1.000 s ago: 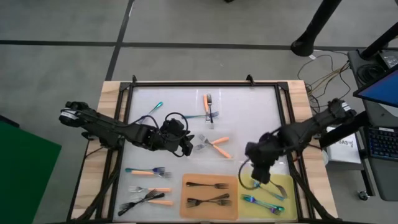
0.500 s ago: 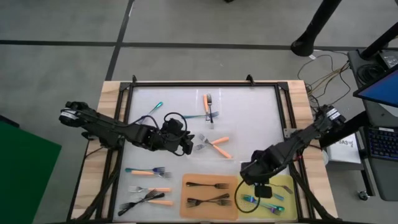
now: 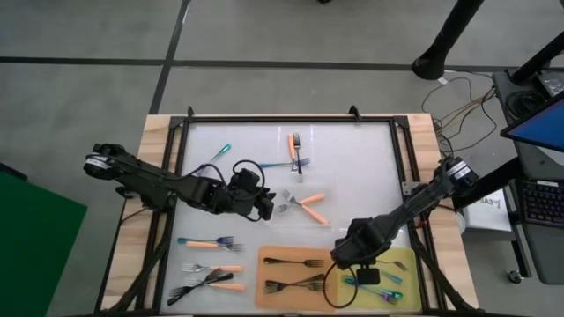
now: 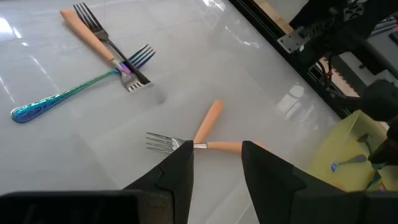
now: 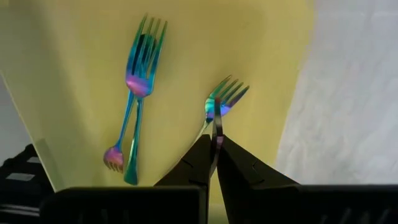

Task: Sort silverware by color (type)
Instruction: Put the blue fork into the yellow bin, then put the orange fork into the transparent bin

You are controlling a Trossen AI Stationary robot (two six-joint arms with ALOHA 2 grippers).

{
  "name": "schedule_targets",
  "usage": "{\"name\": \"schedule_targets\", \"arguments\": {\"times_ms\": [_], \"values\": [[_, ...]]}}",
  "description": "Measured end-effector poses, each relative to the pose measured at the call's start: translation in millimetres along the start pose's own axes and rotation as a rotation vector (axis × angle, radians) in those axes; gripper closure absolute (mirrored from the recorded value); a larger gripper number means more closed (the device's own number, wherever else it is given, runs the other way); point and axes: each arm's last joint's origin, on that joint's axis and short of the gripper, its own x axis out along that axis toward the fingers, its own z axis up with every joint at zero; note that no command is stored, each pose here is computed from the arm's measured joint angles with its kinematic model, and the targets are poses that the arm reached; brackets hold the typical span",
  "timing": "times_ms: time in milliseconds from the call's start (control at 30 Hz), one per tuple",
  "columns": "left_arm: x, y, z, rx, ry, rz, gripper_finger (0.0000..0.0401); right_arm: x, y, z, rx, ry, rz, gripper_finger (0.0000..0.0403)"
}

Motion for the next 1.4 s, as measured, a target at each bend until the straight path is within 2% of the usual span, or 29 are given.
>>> {"name": "schedule_targets", "arguments": {"times_ms": [200, 400, 533, 667, 867, 967, 1100, 1300, 1400], "values": [[0.0, 0.8, -0.7, 0.006, 0.009, 0.005, 0.0283, 0.4, 0.3, 0.0, -0.007, 0.007, 0.008, 0.0390], [-1.3, 8.6, -7.7, 0.043, 0.135, 0.042, 0.0283, -3.8, -0.9, -1.3, -0.029, -0.004, 0.018, 0.0390], [-2.5, 12.5, -12.4, 0.056, 0.232, 0.049, 0.0283, -1.5, -0.4, -0.2, -0.067, 0.039, 0.074, 0.0386], [-3.1, 13.5, -13.7, 0.059, 0.254, 0.054, 0.0283, 3.9, 1.4, 4.9, -0.087, 0.028, 0.086, 0.0376], [-3.7, 15.1, -15.0, 0.103, 0.283, 0.055, 0.0283, 4.7, 1.8, 8.9, -0.032, 0.005, 0.095, 0.0374], [-6.1, 18.1, -18.4, 0.155, 0.383, 0.041, 0.0283, 4.0, 1.3, 8.7, -0.002, 0.010, 0.103, 0.0374], [-17.1, 24.2, -30.0, 0.234, 0.611, 0.022, 0.0283, 2.1, -4.9, 12.5, 0.067, 0.003, 0.096, 0.0374], [-51.8, 37.5, -57.3, 0.414, 0.897, 0.139, 0.0283, -10.1, -19.5, 15.0, 0.218, -0.025, 0.092, 0.0374], [-69.8, 36.8, -74.8, 0.513, 0.962, 0.139, 0.0283, -16.9, -26.2, 16.2, 0.283, -0.049, 0.100, 0.0374]]}}
